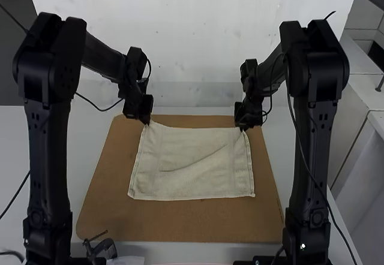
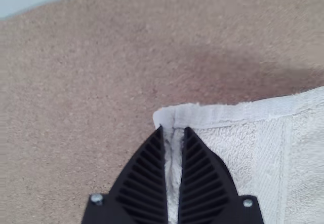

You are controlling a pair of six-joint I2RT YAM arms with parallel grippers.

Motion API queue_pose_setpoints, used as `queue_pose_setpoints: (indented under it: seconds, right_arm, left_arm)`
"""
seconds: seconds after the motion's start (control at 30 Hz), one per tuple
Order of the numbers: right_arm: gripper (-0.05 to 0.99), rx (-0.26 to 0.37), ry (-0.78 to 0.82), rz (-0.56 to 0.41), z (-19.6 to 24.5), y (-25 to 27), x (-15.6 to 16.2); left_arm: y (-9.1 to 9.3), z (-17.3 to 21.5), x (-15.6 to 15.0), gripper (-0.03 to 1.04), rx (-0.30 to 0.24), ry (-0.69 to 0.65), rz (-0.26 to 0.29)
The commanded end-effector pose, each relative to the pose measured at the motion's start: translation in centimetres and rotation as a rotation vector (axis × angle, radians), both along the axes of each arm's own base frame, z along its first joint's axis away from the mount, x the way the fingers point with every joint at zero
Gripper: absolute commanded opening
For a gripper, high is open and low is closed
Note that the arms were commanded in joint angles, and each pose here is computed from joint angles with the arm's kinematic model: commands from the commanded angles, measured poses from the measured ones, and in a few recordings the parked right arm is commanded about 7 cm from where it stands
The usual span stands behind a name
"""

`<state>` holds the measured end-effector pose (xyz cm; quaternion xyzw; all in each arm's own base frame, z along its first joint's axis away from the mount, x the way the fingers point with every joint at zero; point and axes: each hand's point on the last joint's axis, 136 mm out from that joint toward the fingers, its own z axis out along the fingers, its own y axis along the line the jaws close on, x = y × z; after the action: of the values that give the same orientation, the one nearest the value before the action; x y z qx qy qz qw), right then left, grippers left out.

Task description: Fold the towel.

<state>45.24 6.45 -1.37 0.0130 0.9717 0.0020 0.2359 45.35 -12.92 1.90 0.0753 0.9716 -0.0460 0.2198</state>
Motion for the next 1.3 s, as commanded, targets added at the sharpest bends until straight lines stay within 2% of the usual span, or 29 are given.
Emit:
queue_pose_setpoints:
  seconds: [0.0, 0.2, 0.37, 0.57, 0.73, 1.07, 1.27]
  right_arm:
    - [0.01, 0.012, -0.179, -0.017, 6.6, 0.4, 3.2]
    - [0.01, 0.035, -0.274, -0.019, 10.7, 0.8, 4.1]
    - [0.01, 0.059, -0.354, -0.031, 13.4, 0.8, 4.5]
    - [0.01, 0.06, -0.372, -0.025, 13.7, 0.6, 3.3]
    - [0.01, 0.052, -0.344, -0.009, 12.9, 0.4, 0.9]
    - [0.01, 0.038, -0.297, 0.083, 12.2, 1.0, -6.6]
    - [0.01, 0.027, -0.266, 0.123, 11.4, 1.0, -10.3]
  left_arm:
    - [-1.3, 6.2, 1.9, 0.02, -0.065, -0.132, 0.006]
    - [-1.2, 9.9, 2.4, 0.02, -0.077, -0.207, 0.013]
    - [-0.9, 11.3, 2.6, 0.02, -0.071, -0.248, 0.029]
    - [-0.3, 12.3, 1.8, 0.02, -0.059, -0.279, 0.039]
    - [-0.1, 11.1, -0.9, 0.02, -0.054, -0.243, 0.025]
    - [-1.2, 8.2, -10.0, 0.02, -0.064, -0.172, -0.059]
    - [-1.1, 8.6, -12.9, 0.02, -0.076, -0.194, -0.088]
